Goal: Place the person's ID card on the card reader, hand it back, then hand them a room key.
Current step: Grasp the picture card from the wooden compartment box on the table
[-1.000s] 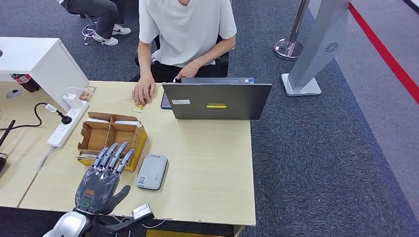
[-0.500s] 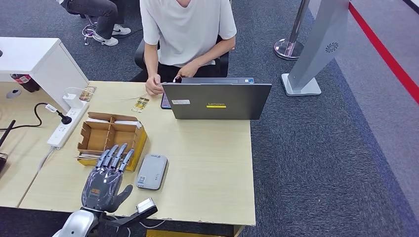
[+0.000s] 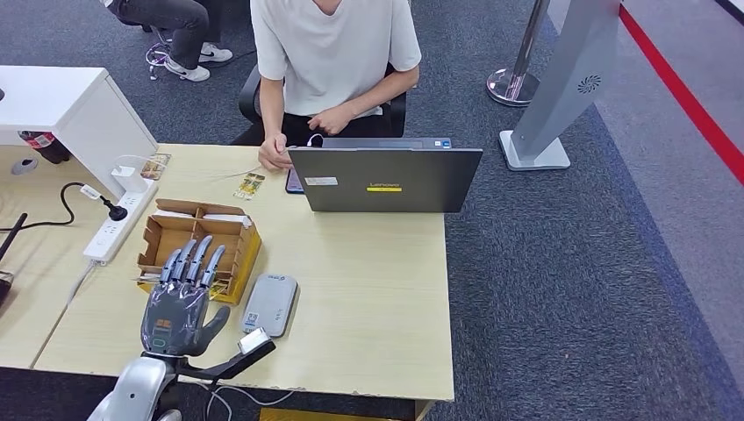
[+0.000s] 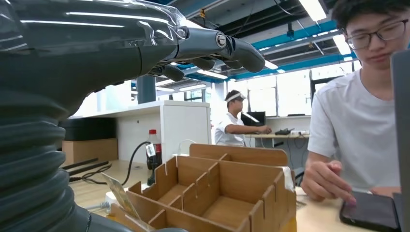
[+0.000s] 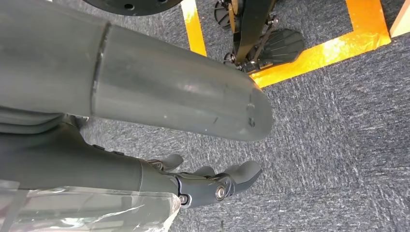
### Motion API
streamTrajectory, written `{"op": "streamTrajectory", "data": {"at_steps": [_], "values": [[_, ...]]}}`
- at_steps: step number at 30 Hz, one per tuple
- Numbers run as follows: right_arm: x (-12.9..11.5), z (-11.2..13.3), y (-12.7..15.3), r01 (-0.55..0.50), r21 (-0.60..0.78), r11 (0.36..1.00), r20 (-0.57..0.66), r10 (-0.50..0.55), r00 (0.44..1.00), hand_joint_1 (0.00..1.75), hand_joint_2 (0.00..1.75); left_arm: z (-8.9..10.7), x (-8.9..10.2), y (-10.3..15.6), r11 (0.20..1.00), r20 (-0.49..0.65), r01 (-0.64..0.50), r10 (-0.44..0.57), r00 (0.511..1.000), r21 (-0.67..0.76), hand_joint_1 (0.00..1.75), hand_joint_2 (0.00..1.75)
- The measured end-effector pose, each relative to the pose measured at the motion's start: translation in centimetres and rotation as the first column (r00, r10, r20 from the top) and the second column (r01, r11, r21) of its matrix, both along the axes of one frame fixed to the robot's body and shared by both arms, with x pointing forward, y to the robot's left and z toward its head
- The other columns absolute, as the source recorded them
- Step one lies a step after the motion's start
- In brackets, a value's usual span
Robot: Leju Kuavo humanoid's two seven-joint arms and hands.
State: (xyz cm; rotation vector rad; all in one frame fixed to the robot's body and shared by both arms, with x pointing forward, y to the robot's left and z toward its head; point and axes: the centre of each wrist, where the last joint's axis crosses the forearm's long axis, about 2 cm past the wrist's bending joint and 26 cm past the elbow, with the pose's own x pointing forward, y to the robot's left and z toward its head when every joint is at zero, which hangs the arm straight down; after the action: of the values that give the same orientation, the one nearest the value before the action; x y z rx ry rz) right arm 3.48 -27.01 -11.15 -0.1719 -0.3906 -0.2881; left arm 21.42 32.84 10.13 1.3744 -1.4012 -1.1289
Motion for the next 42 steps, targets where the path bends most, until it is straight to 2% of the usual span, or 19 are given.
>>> {"op": "streamTrajectory", "data": {"at_steps": [6, 23, 36, 40, 42], "values": [[0.0, 0.0, 0.0, -0.008, -0.001, 1.000, 0.000, 0.008, 1.000, 0.00, 0.00, -0.6, 0.4, 1.3, 0.999, 0.013, -0.045, 0.045, 0.999, -0.011, 0.00, 1.75], [0.0, 0.0, 0.0, -0.024, 0.001, 1.000, 0.000, 0.024, 1.000, 0.00, 0.00, -2.7, 0.5, 3.1, 0.992, -0.100, -0.122, 0.121, 0.988, -0.009, 0.00, 1.75], [0.1, 0.0, 0.0, -0.031, 0.000, 1.000, 0.000, 0.031, 1.000, 0.00, 0.00, -3.1, 0.5, 3.7, 0.990, -0.117, -0.141, 0.140, 0.983, -0.006, 0.00, 1.75], [0.1, 0.0, 0.0, -0.032, 0.001, 0.999, -0.002, 0.032, 0.999, 0.00, 0.00, -3.1, 0.5, 3.8, 0.989, -0.117, -0.149, 0.147, 0.982, -0.006, 1.75, 1.75], [0.1, 0.0, 0.0, -0.034, 0.000, 0.999, -0.002, 0.034, 0.999, 0.00, 0.00, -3.1, 0.5, 4.0, 0.988, -0.123, -0.154, 0.152, 0.981, -0.009, 1.75, 1.75]]}}
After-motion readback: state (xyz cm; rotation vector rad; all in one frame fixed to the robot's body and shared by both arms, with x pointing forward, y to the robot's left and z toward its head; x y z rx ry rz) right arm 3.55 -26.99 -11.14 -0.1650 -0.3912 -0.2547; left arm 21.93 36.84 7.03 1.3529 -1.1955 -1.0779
